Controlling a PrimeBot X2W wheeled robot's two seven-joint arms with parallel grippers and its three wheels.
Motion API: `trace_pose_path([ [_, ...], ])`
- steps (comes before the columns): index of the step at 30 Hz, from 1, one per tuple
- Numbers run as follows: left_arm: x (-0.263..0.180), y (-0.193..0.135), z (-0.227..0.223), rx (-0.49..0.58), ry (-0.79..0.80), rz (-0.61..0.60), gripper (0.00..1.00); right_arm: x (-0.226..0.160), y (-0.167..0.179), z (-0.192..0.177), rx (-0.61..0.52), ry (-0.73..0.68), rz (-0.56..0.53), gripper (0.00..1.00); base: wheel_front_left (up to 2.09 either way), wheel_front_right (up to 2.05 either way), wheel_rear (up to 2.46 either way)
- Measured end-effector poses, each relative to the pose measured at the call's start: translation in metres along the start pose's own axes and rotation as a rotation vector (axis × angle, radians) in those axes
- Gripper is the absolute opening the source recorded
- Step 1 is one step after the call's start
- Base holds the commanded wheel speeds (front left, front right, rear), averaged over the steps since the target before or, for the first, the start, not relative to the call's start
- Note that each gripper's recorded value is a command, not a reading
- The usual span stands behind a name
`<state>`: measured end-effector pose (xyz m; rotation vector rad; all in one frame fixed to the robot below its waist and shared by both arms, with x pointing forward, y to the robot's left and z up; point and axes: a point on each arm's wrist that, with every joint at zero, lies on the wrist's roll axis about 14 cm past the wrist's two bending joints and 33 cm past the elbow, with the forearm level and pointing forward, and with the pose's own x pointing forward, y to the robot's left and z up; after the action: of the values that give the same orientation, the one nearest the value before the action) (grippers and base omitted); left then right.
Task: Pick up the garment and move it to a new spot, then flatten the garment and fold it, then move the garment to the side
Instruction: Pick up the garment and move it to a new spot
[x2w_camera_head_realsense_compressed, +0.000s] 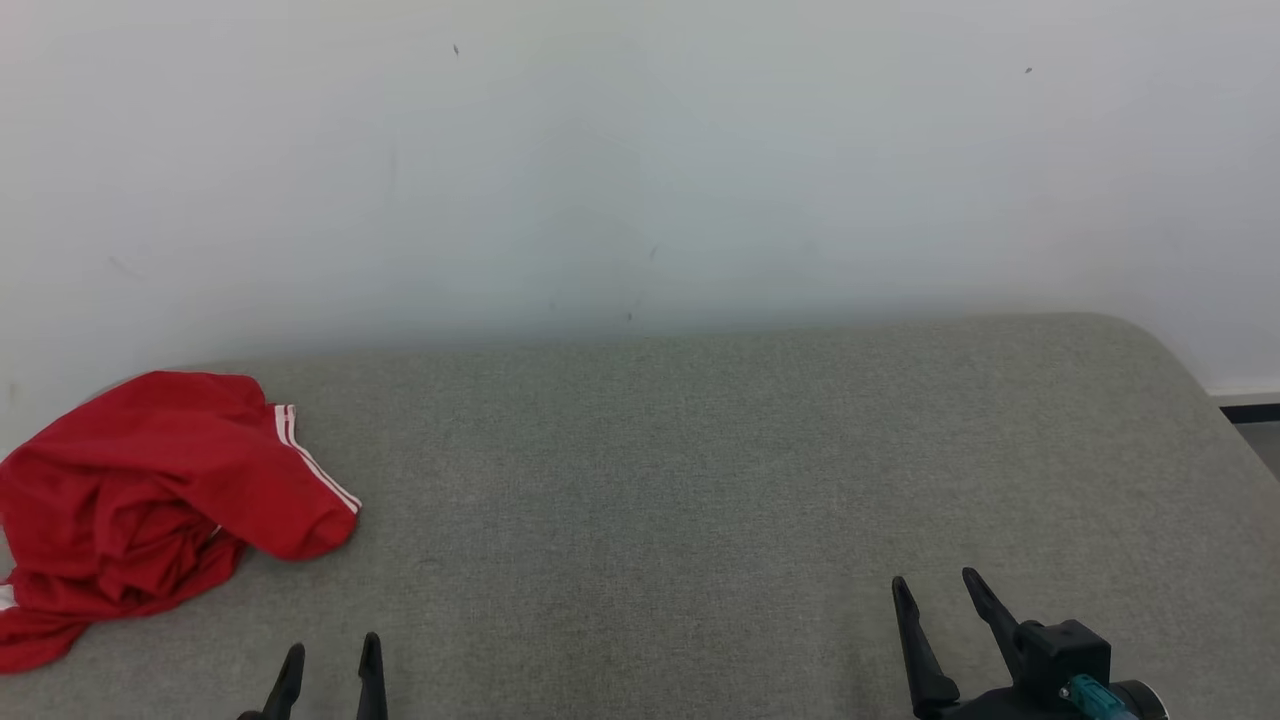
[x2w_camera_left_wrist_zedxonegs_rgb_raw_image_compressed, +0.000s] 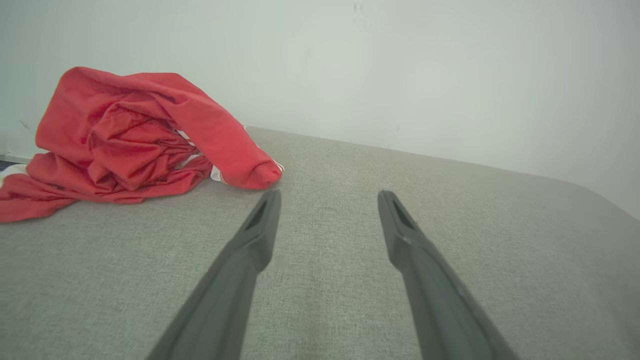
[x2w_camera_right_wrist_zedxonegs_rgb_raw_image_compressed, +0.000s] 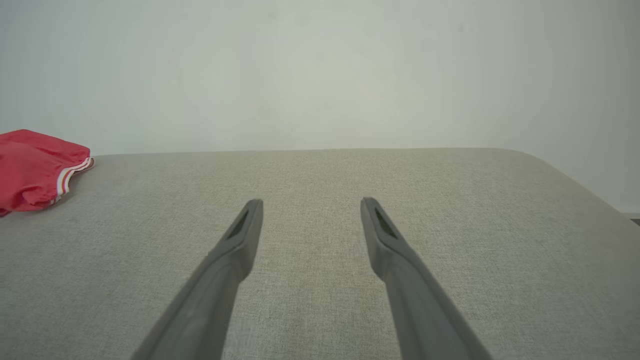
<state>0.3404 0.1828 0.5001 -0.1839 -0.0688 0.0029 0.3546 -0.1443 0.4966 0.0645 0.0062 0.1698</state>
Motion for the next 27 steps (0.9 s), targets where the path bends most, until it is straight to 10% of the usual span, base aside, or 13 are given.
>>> trace_pose_path([
  [27, -0.082, 0.1, 0.016, 0.048, -0.047, 0.333, 1.0, 0.035, 0.099, -0.014, 0.023, 0.044, 0.296, 1.0, 0.0, 0.0, 0.0],
])
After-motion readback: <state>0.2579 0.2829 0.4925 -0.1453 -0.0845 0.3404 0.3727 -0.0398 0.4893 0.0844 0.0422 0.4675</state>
